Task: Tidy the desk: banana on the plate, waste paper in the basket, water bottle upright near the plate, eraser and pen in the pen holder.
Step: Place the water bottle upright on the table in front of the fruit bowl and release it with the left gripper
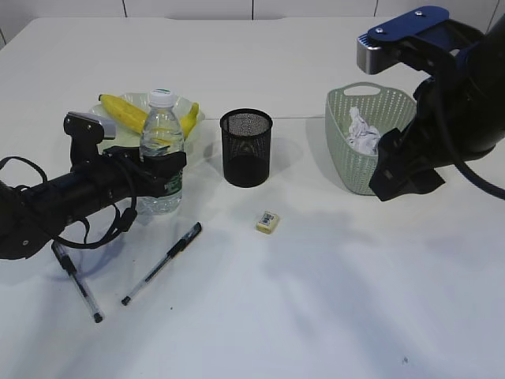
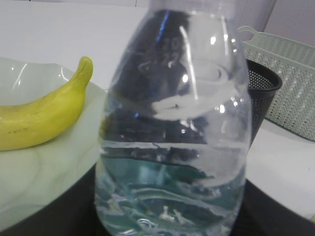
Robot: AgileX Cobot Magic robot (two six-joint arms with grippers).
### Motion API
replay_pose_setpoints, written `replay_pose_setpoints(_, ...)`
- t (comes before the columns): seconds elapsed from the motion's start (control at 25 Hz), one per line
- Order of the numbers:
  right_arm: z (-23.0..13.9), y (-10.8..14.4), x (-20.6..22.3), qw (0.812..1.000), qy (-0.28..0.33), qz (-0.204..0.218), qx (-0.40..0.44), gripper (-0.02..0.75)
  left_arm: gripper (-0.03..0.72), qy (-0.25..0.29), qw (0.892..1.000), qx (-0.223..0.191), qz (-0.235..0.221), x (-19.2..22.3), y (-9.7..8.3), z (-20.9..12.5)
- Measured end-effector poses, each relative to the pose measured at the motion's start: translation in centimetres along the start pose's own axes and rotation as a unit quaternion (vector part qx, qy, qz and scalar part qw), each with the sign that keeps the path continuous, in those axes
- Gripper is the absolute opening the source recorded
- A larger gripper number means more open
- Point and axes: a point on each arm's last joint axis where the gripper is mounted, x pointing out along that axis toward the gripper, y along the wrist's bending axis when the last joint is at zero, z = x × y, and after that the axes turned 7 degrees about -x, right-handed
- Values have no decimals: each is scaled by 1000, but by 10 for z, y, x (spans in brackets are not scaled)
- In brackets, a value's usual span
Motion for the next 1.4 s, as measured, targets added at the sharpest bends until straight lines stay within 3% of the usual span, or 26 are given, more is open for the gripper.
replay_pose_setpoints(1.4,0,0,0,1000,0,0,0,526,546,4,1000,5,-9,0,-1,-1)
